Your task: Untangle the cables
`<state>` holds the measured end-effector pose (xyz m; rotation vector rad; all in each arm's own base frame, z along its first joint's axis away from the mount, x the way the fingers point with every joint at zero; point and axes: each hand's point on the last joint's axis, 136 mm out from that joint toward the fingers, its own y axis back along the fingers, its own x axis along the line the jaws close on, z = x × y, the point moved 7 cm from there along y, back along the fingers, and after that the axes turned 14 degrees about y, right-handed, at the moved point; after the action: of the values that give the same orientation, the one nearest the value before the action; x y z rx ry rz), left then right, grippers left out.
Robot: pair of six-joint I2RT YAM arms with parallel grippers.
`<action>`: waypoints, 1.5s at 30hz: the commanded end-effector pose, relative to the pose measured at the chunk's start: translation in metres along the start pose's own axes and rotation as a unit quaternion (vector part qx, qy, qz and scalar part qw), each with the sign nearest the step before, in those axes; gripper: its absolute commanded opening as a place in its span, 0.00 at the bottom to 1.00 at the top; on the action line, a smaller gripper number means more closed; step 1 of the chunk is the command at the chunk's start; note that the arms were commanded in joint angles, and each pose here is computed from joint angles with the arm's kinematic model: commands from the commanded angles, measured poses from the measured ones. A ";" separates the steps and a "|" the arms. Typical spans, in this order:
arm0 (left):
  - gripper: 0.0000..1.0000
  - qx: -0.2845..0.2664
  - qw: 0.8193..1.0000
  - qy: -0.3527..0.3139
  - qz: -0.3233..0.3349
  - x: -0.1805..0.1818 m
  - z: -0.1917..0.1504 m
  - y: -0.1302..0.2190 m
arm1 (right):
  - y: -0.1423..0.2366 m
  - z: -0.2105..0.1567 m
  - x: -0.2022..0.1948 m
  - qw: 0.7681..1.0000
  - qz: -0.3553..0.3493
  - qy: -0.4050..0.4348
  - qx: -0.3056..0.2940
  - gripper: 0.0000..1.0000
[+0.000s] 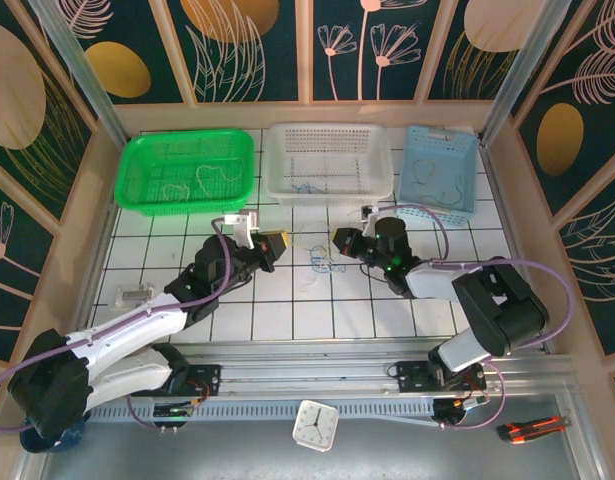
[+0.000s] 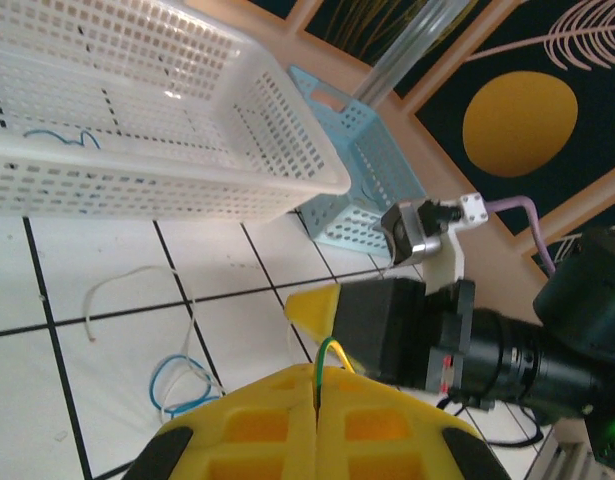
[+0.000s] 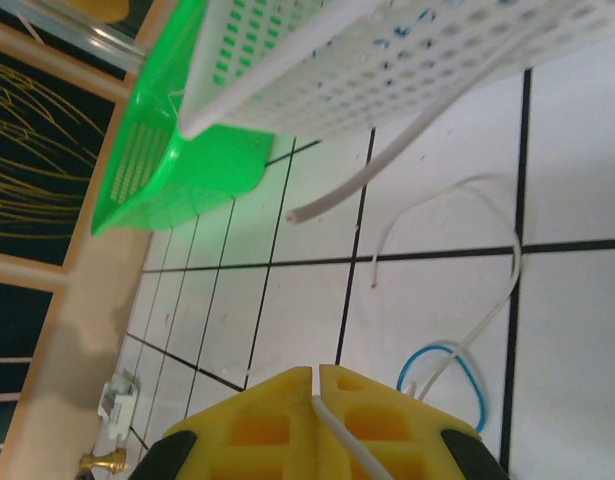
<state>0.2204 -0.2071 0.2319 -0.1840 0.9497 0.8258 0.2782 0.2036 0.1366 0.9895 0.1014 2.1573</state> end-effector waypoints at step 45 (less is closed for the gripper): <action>0.00 -0.101 0.991 -0.040 -0.077 -0.081 0.077 0.003 | 0.014 0.046 0.054 0.998 -0.007 0.066 -0.006 0.56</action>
<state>0.2454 -0.2161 0.3281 -0.3134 0.7685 0.8203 0.2807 0.2242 0.1905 0.8879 0.1875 2.1757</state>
